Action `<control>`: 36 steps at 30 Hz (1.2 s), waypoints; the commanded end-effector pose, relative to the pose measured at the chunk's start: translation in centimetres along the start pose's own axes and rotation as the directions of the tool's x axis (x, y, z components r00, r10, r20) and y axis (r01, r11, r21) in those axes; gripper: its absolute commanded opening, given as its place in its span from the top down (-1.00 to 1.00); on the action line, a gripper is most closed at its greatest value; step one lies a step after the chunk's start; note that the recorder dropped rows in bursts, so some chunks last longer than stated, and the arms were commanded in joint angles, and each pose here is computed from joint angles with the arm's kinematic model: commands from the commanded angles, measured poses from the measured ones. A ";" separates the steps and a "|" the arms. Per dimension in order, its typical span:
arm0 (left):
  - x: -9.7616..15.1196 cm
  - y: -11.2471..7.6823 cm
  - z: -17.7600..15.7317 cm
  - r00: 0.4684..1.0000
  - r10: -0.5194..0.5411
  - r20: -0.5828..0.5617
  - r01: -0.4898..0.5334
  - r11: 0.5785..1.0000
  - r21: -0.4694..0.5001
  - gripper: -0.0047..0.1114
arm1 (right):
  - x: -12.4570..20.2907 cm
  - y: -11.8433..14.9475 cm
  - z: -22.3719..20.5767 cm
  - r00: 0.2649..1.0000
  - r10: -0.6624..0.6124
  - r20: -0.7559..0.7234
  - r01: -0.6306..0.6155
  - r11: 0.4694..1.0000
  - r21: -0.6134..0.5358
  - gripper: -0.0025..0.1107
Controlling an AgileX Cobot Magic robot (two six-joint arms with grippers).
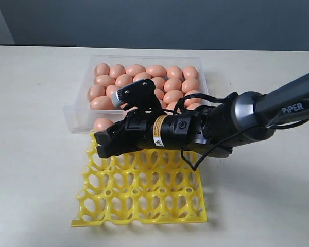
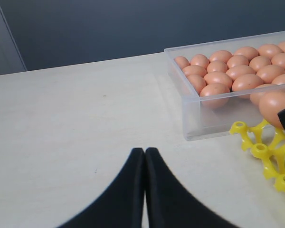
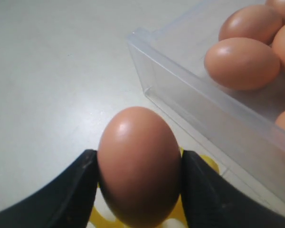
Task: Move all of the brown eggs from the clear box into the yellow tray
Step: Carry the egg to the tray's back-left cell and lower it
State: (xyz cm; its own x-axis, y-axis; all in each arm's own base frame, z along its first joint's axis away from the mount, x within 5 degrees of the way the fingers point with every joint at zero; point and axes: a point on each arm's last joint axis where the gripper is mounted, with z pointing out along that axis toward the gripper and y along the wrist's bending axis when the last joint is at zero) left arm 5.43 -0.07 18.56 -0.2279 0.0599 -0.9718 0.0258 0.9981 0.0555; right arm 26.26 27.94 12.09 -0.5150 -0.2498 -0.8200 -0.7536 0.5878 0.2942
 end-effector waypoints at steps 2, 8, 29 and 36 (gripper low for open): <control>0.0 0.0 0.0 1.000 -0.001 0.011 0.001 1.000 -0.005 0.91 | 0.0 0.2 0.1 1.000 -0.013 -0.006 0.013 1.000 -0.013 -0.15; 0.0 0.0 0.0 1.000 -0.001 0.011 0.001 1.000 -0.005 0.91 | -0.1 0.2 0.1 1.000 0.009 0.000 -0.009 1.000 -0.014 -0.16; 0.0 0.0 0.0 1.000 -0.001 0.011 0.001 1.000 -0.005 0.91 | -1.7 -0.5 -1.7 0.992 0.087 -0.095 -0.066 0.977 0.202 0.95; 0.0 0.0 0.0 1.000 -0.001 0.011 0.001 1.000 -0.005 0.91 | -1.2 -0.7 -1.0 0.991 0.096 -0.091 -0.078 0.979 0.186 0.95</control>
State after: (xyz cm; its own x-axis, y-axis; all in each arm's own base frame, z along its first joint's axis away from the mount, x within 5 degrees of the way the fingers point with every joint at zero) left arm 5.43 -0.07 18.56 -0.2279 0.0599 -0.9718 0.0258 0.9981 0.0555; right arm 26.91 26.68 13.41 -0.6267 -0.2728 -0.7300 -0.6139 0.7499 0.2467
